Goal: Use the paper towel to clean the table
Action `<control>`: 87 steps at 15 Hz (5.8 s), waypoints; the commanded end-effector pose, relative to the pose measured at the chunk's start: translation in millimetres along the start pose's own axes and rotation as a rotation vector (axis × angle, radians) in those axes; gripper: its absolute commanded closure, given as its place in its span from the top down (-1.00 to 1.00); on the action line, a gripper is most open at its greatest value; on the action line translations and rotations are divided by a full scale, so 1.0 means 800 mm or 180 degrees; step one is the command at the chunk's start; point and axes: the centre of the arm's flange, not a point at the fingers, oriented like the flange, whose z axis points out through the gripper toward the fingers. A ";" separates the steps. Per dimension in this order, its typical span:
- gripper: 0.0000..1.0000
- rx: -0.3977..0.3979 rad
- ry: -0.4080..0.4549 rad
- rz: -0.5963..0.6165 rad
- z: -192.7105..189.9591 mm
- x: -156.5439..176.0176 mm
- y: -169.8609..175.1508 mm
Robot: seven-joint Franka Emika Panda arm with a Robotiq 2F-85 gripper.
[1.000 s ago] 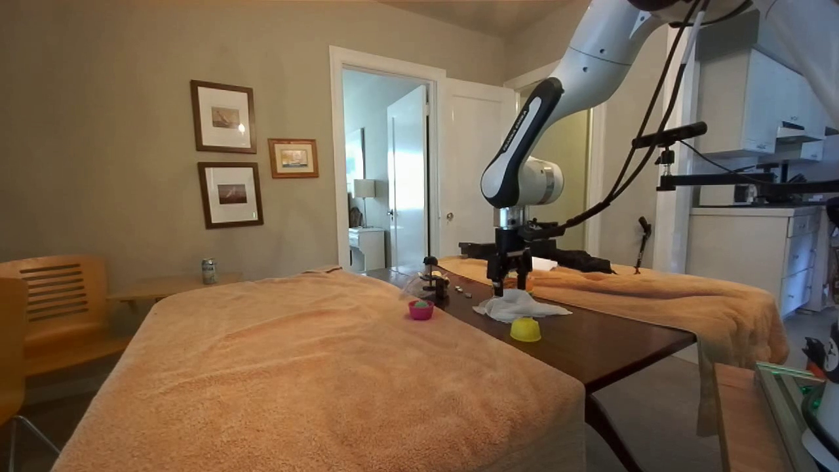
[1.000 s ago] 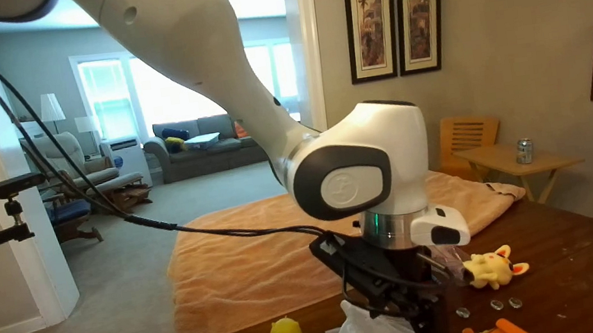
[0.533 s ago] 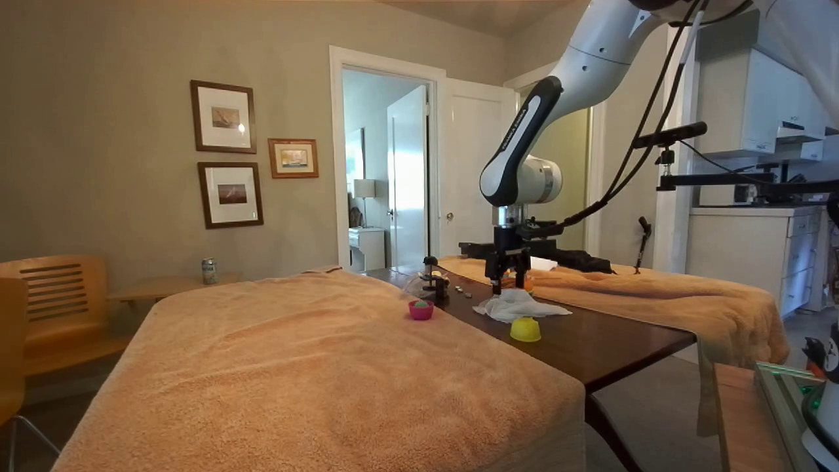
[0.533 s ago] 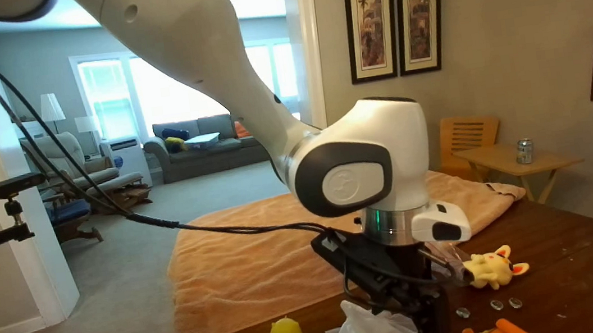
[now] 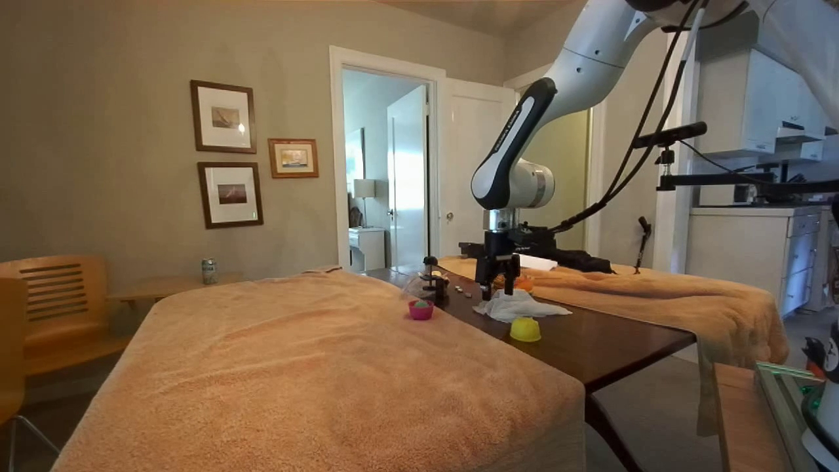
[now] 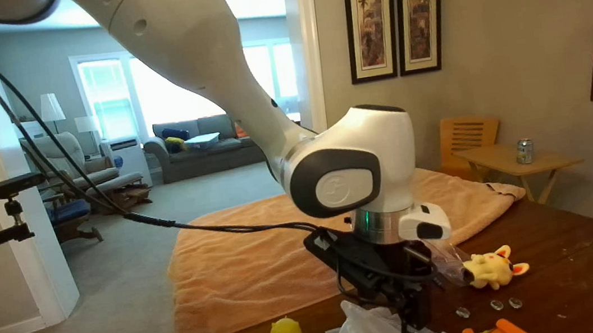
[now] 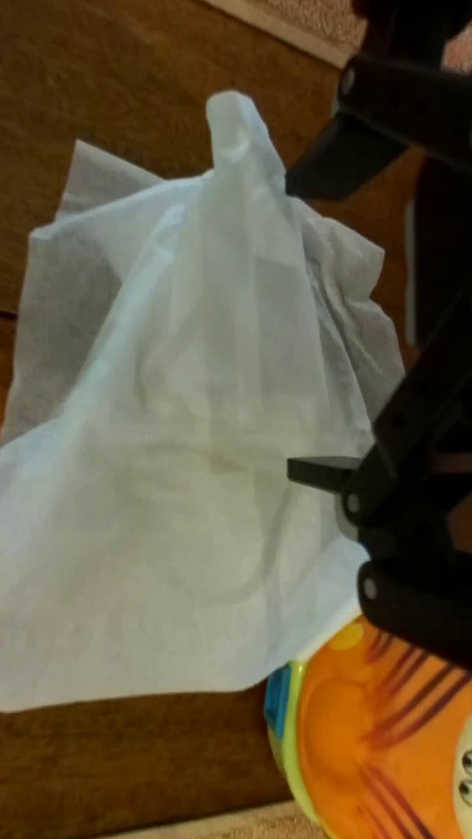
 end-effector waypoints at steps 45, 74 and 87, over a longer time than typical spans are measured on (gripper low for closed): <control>-0.99 -0.0138 -0.0126 -0.0768 0.047 0.014 -0.115; -0.99 -0.0377 -0.0234 -0.0309 0.040 -0.018 0.003; -0.99 -0.0463 -0.0198 -0.0685 0.035 -0.003 -0.038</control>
